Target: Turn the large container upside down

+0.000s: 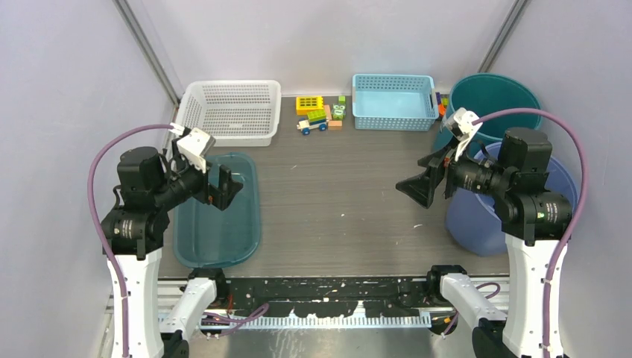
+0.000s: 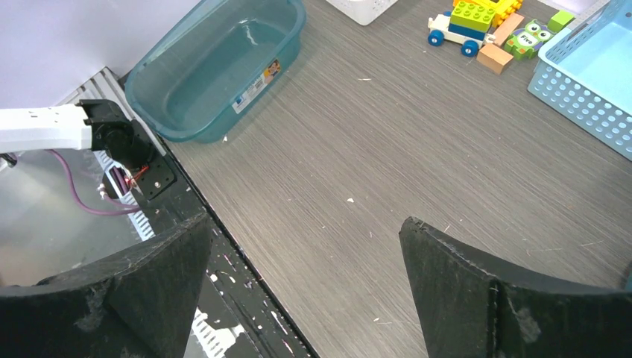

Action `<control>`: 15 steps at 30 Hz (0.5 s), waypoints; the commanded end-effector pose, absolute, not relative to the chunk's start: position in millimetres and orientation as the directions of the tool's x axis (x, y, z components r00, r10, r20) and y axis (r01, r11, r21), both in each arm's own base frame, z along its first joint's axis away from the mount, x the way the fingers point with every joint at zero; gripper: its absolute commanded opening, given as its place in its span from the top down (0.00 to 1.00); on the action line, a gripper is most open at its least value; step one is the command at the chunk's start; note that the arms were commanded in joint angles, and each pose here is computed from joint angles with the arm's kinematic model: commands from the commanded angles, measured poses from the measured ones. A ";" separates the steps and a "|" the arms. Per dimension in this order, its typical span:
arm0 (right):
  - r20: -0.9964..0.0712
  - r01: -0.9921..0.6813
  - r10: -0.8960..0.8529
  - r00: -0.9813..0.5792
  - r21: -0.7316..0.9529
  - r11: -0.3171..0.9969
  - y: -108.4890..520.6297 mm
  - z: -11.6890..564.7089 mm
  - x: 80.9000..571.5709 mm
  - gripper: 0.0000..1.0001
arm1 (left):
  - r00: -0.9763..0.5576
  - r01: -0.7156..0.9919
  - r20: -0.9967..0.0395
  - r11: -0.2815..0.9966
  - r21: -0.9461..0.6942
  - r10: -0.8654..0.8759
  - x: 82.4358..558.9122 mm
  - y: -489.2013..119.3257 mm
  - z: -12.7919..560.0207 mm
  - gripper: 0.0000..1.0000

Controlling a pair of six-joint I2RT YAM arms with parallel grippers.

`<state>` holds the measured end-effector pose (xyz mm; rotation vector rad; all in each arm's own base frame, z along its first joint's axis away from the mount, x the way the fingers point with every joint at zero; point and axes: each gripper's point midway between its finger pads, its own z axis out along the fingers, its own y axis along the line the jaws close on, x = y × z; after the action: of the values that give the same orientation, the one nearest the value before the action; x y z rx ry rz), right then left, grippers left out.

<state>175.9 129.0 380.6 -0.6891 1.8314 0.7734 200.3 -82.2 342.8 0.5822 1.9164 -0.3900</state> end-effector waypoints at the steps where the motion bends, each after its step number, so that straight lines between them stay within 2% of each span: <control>1: -0.942 -0.761 -0.102 -0.320 0.191 0.620 132.3 388.0 176.9 0.00 | -0.288 0.554 -0.938 0.833 0.001 0.193 205.2 -82.3 357.3 0.00; 10: -0.941 -0.751 -0.099 -0.324 0.192 0.632 130.8 386.8 180.8 0.00 | -0.290 0.550 -0.936 0.835 0.006 0.198 207.2 -79.8 354.5 0.00; 15: -0.937 -0.696 -0.072 -0.343 0.202 0.689 123.6 383.4 198.2 0.00 | -0.283 0.560 -0.932 0.828 0.031 0.226 212.4 -78.5 347.4 0.00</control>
<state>180.9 127.9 380.2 -0.6658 1.8349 0.7679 202.7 -78.3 342.5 0.5691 1.9151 -0.3797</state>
